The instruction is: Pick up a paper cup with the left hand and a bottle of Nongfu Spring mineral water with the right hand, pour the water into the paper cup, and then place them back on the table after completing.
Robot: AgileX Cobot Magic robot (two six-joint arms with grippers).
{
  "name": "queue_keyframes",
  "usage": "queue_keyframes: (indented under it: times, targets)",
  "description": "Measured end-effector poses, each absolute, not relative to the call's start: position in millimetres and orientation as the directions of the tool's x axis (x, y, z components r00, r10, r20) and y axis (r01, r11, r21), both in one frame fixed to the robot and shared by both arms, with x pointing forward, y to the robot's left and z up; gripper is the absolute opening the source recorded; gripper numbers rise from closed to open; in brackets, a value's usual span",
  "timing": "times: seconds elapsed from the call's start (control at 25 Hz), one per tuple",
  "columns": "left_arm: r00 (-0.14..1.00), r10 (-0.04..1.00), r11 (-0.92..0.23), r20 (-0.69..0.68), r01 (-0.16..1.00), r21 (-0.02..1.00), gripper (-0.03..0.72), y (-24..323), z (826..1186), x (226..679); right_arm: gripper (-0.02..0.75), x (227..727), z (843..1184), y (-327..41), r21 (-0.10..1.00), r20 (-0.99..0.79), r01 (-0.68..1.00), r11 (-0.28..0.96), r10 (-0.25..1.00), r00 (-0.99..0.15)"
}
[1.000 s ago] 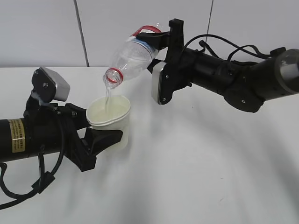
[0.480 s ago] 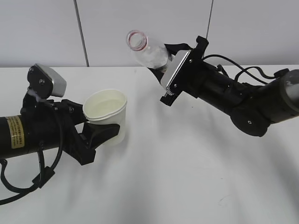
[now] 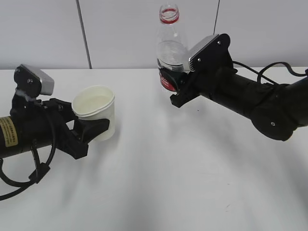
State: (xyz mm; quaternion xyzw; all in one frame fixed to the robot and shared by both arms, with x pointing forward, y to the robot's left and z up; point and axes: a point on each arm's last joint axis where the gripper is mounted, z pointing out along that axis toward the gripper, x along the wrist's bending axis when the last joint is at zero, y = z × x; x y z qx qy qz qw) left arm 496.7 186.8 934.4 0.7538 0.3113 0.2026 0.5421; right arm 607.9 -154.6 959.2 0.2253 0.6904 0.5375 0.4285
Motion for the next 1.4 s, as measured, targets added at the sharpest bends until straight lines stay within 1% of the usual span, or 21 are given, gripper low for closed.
queue_keyframes:
  times: [0.16,0.24,0.4,0.56,0.76,1.04,1.2,1.4]
  targets:
    - [0.726,0.687,-0.238,-0.028,0.261,0.936,0.436,187,923,499,0.413,601,957,-160,0.962,-0.254,-0.047,0.27,0.814,-0.522]
    - [0.723,0.689,-0.227,-0.045,0.275,0.934,0.436,186,917,500,0.412,597,952,-162,0.966,-0.229,-0.016,0.259,0.823,-0.52]
    - [0.735,0.675,-0.191,-0.066,0.26,0.946,0.436,184,905,503,0.412,587,941,-168,0.972,-0.186,0.028,0.232,0.843,-0.505]
    - [0.741,0.668,-0.208,-0.066,0.271,0.94,0.436,183,892,503,0.412,583,933,-175,0.978,-0.135,0.082,0.191,0.883,-0.449]
    - [0.754,0.655,-0.204,-0.054,0.245,0.948,0.436,182,887,504,0.412,582,917,-176,0.974,-0.114,0.128,0.188,0.89,-0.442]
    - [0.767,0.641,-0.212,-0.029,0.213,0.954,0.436,180,881,505,0.412,583,902,-176,0.971,-0.102,0.15,0.185,0.893,-0.439]
    - [0.762,0.645,-0.2,-0.048,0.229,0.953,0.436,180,873,506,0.412,584,887,-176,0.975,-0.093,0.143,0.172,0.892,-0.442]
    - [0.764,0.643,-0.227,-0.054,0.257,0.939,0.436,181,858,504,0.412,584,884,-176,0.977,-0.089,0.136,0.163,0.894,-0.439]
